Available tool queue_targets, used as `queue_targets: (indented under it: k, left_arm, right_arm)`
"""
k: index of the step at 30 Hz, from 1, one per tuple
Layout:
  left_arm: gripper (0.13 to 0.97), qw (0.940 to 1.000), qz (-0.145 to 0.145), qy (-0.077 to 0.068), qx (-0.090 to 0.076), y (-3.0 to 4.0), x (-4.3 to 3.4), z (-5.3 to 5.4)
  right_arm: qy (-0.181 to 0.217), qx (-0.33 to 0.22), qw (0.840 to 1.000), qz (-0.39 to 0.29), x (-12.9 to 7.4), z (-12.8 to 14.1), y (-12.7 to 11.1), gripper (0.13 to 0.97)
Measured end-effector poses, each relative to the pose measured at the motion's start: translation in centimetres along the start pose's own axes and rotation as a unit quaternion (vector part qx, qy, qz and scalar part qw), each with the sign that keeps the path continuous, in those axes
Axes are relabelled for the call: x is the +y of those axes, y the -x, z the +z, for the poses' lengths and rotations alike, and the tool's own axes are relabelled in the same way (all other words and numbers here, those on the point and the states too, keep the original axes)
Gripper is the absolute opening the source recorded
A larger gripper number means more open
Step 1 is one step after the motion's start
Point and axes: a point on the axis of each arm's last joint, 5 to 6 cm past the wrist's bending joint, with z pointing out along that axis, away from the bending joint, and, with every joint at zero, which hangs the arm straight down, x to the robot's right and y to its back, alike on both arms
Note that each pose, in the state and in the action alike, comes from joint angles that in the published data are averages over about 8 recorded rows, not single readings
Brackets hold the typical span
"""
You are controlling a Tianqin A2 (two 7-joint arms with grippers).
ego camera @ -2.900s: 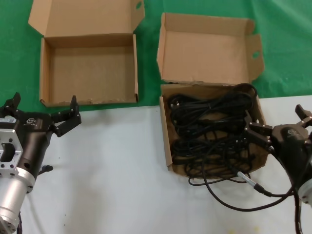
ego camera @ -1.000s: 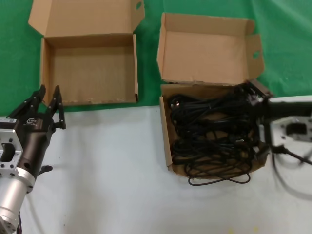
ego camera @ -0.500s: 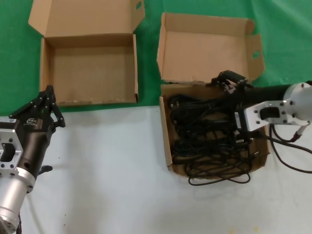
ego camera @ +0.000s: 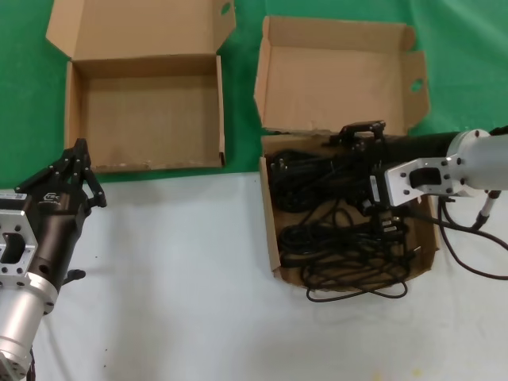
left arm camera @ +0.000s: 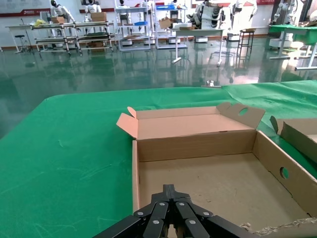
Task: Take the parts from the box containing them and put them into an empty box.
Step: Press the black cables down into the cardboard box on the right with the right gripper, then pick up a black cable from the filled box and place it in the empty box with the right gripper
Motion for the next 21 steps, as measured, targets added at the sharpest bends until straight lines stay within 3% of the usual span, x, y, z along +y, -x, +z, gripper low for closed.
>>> queue_targets:
  k: [10, 19, 21]
  left_arm:
    - [0.145, 1.0, 0.0, 0.0, 0.0, 0.0, 0.0, 0.0]
    - [0.145, 1.0, 0.0, 0.0, 0.0, 0.0, 0.0, 0.0]
    - [0.145, 1.0, 0.0, 0.0, 0.0, 0.0, 0.0, 0.0]
  right_arm:
    - [-0.001, -0.003, 1.0, 0.003, 0.0, 0.1, 0.1, 0.381]
    - [-0.002, -0.009, 1.0, 0.005, -0.2, -1.2, 0.3, 0.242]
    - [-0.001, -0.01, 1.0, 0.004, -0.3, -1.9, 0.3, 0.242]
